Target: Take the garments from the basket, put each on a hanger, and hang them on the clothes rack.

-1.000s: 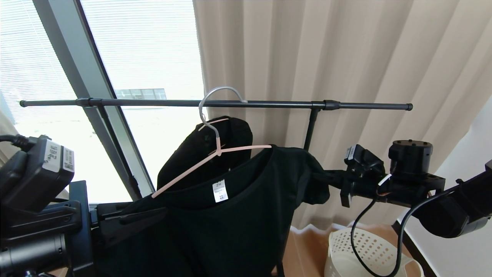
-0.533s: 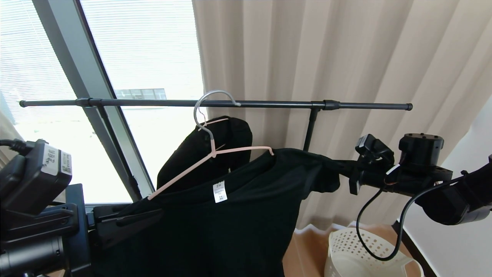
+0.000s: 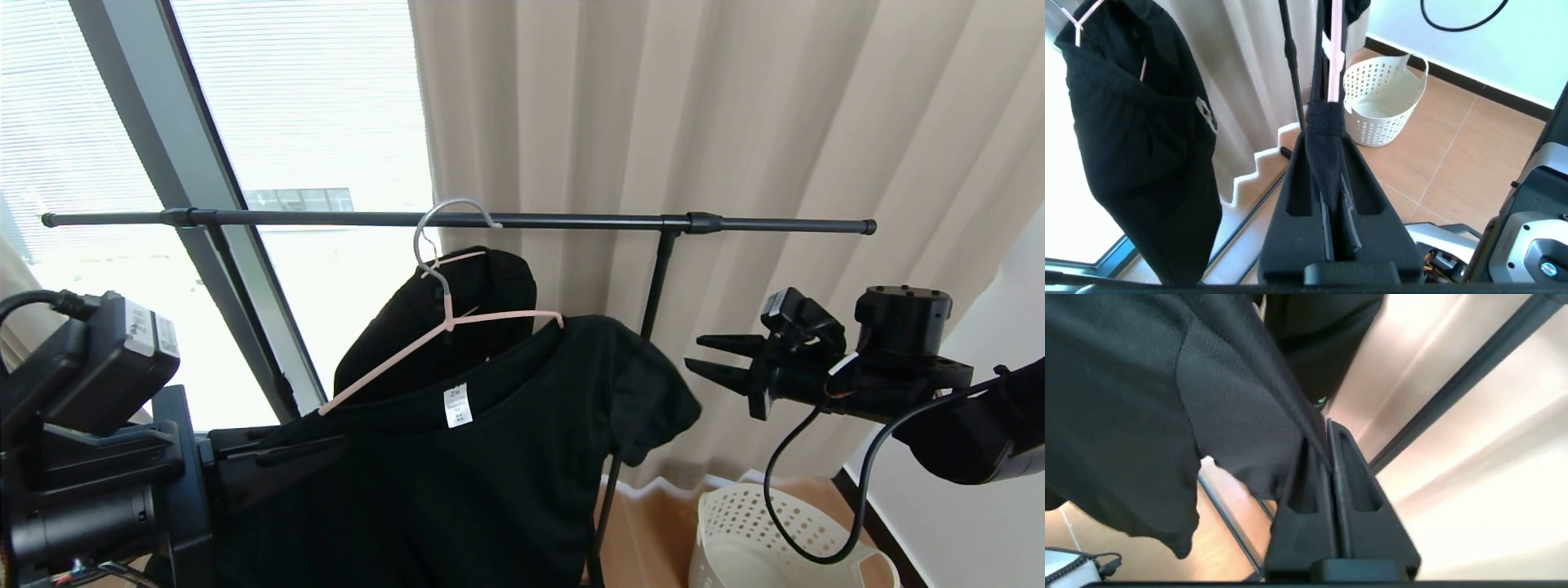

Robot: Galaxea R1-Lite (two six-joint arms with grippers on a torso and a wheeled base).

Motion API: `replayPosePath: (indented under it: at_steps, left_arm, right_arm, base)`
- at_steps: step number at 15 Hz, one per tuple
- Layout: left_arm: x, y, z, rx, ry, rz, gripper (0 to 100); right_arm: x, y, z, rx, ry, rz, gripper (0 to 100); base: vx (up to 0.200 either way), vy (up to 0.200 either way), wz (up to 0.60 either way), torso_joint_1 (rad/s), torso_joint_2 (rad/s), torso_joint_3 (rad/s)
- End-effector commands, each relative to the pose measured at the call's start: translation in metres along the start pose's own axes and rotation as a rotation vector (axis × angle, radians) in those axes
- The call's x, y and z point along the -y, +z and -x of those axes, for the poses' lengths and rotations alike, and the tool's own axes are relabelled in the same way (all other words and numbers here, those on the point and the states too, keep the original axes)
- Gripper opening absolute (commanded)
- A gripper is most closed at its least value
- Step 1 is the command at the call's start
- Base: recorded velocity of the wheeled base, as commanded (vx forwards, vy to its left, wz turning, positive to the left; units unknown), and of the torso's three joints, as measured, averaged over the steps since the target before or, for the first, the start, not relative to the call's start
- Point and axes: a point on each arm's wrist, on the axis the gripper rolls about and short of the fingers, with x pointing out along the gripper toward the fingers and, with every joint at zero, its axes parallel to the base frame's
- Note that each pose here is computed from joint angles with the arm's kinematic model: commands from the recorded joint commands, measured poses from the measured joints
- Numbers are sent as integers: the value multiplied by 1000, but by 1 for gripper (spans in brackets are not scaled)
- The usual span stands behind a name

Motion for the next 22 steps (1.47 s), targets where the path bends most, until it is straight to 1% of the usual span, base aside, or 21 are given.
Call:
replayPosePath:
  at_steps: [1,2,3,4,5,6,7,8,9,10,11,12,13,15,16,17,18,21,22]
  left_arm:
    - [-7,0,-13,-33,-1,19,0]
    - [-10,1,-17,-40,3,24,0]
    - [-16,2,-28,-60,-1,52,0]
    - [-22,2,-39,-82,-1,92,0]
    - [-26,3,-46,-94,7,112,0]
    - [-34,5,-61,-121,36,153,0]
    - [-36,6,-66,-127,43,167,0]
    - [-44,13,-88,-142,90,232,0]
    - [-49,18,-104,-148,123,274,0]
    - [-53,20,-113,-153,149,292,0]
    - [-56,22,-123,-157,177,307,0]
    - [-56,22,-123,-157,177,307,0]
    - [-72,22,-161,-187,258,321,0]
    - [-80,18,-183,-199,271,333,0]
    - [-85,17,-197,-197,272,349,0]
    - [-86,16,-202,-196,272,354,0]
    - [-91,14,-219,-195,270,362,0]
    - [-100,11,-243,-183,277,362,0]
    - [-102,12,-247,-179,277,361,0]
  right_arm:
    - [-5,10,9,23,-3,22,100]
    - [-7,10,10,23,1,28,100]
    - [-12,16,10,49,5,74,100]
    - [-19,25,7,74,17,92,100]
    - [-23,33,6,87,20,92,100]
    - [-30,45,7,100,-3,55,100]
    - [-33,49,7,101,-14,36,100]
    - [-44,69,3,131,-51,-43,100]
    - [-48,78,0,142,-76,-74,100]
    - [-49,81,0,148,-88,-73,100]
    - [-50,82,-1,148,-95,-72,100]
    - [-50,82,-1,148,-95,-72,100]
    - [-50,82,-2,148,-95,-71,100]
    - [-49,82,-1,148,-98,-72,100]
    - [-49,83,-1,150,-99,-71,100]
    - [-49,83,-1,150,-99,-71,100]
    - [-49,82,-2,147,-98,-71,100]
    - [-49,81,-2,144,-97,-73,100]
    - [-49,81,-2,144,-97,-73,100]
  base:
    - [0,0,0,0,0,0]
    - [0,0,0,0,0,0]
    - [0,0,0,0,0,0]
    - [0,0,0,0,0,0]
    - [0,0,0,0,0,0]
    - [0,0,0,0,0,0]
    - [0,0,0,0,0,0]
    - [0,0,0,0,0,0]
    - [0,0,0,0,0,0]
    - [0,0,0,0,0,0]
    - [0,0,0,0,0,0]
    - [0,0,0,0,0,0]
    - [0,0,0,0,0,0]
    - [0,0,0,0,0,0]
    - [0,0,0,0,0,0]
    - [0,0,0,0,0,0]
    - [0,0,0,0,0,0]
    - [0,0,0,0,0,0]
    - [0,0,0,0,0,0]
